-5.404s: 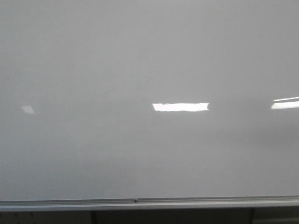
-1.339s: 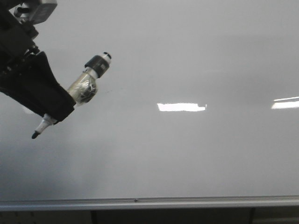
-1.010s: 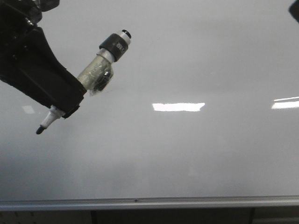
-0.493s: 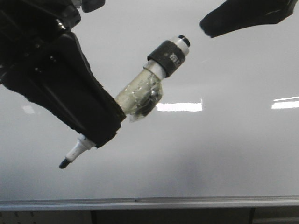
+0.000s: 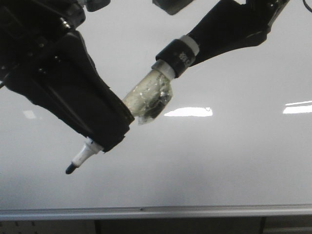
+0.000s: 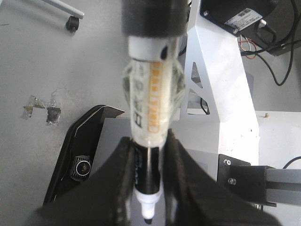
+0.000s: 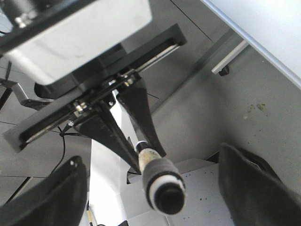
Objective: Write number 0 on whiteboard
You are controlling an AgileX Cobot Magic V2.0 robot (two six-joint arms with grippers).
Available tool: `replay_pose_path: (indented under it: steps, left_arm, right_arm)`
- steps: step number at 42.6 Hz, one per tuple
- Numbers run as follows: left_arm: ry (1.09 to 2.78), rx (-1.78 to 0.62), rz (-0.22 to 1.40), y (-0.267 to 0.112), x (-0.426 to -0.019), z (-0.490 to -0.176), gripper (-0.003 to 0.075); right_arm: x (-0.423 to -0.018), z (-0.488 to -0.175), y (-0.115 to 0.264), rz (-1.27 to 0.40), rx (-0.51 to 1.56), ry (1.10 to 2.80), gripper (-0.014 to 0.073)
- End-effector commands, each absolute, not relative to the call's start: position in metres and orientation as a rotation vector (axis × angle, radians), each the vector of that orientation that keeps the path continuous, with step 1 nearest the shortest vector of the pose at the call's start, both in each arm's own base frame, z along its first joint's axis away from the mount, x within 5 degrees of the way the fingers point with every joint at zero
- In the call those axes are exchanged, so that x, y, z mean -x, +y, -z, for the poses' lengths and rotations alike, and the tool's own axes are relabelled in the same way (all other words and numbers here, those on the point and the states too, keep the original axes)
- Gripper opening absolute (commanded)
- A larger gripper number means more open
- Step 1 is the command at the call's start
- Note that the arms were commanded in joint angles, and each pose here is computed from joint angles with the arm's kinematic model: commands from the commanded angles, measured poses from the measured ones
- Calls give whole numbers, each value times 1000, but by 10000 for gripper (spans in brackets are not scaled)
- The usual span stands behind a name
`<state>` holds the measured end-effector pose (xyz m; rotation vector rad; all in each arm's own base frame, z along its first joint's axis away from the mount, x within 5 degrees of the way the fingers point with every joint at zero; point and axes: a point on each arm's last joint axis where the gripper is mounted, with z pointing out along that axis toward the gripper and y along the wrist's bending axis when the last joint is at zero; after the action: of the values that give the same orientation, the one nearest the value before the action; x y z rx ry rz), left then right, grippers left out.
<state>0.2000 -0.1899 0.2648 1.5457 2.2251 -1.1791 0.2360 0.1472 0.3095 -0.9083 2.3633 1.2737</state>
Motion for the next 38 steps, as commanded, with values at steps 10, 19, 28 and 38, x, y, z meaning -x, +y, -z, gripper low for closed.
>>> replay_pose_path:
  steps: [10, 19, 28, 38]
  left_arm:
    - [2128, -1550, 1289, -193, -190, -288, -19]
    - [2125, -1542, 1300, -194, -190, -289, -19]
    - [2116, -1548, 1298, -194, -190, -289, -19]
    - [2113, -1535, 1290, -194, -191, -289, -19]
  right_arm:
    - [-229, -320, 151, -1420, 999, 2328, 575]
    - [-223, -314, 164, -1431, 1077, 2349, 340]
    - [-222, -313, 166, -1428, 1093, 2354, 4]
    - [-222, -313, 166, -1426, 1094, 2355, -69]
